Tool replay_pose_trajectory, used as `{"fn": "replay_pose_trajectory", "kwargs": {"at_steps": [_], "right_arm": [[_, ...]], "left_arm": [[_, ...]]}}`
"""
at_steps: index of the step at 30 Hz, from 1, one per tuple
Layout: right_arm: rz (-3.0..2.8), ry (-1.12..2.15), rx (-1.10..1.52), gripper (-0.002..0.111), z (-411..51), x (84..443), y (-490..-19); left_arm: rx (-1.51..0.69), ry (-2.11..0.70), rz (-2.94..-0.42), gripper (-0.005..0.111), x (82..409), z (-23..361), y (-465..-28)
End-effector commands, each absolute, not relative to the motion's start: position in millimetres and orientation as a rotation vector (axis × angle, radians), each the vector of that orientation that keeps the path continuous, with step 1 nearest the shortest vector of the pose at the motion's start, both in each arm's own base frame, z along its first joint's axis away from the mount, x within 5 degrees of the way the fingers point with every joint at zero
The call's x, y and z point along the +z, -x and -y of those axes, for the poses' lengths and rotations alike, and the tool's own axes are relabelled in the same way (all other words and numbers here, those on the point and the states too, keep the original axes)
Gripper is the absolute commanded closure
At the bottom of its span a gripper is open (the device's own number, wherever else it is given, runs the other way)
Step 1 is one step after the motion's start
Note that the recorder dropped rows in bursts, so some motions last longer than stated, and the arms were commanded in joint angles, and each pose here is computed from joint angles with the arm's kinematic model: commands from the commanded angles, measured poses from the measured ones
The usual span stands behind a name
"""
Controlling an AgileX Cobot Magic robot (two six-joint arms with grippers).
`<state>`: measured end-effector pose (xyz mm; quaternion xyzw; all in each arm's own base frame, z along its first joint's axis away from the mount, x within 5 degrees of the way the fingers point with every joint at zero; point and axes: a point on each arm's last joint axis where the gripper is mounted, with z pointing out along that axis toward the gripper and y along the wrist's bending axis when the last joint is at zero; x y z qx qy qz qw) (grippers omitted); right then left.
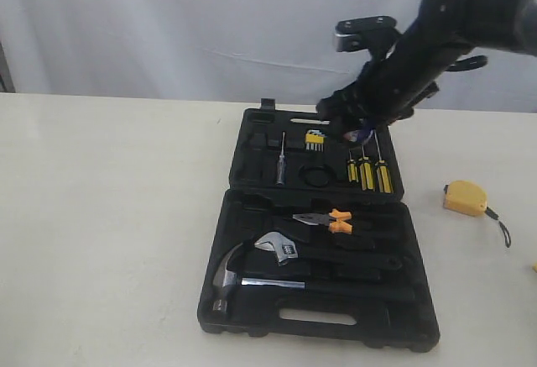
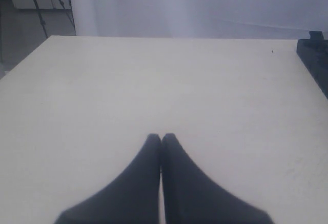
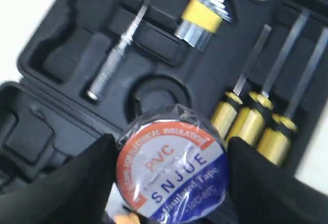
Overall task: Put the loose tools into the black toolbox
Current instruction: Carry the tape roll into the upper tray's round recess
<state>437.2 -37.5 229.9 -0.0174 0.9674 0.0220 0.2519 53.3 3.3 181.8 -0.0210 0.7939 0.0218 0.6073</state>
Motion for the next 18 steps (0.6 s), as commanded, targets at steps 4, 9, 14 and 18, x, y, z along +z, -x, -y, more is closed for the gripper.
{"fn": "replay_pose_trajectory", "kwargs": {"at_steps": [4, 9, 14, 18], "right_arm": [[-2.669, 0.039, 0.094, 0.108, 21, 182, -476], [-2.708, 0.039, 0.095, 0.108, 21, 154, -484], [-2.745, 0.053, 0.079, 0.108, 23, 138, -485], [-2.760, 0.052, 0.081, 0.108, 23, 130, -485]], "left_arm": [[0.046, 0.046, -1.826, 0.107, 182, -3, -53], [0.046, 0.046, -1.826, 0.107, 182, -3, -53], [0.046, 0.046, -1.826, 0.107, 182, -3, -53], [0.046, 0.046, -1.826, 0.107, 182, -3, -53]]}}
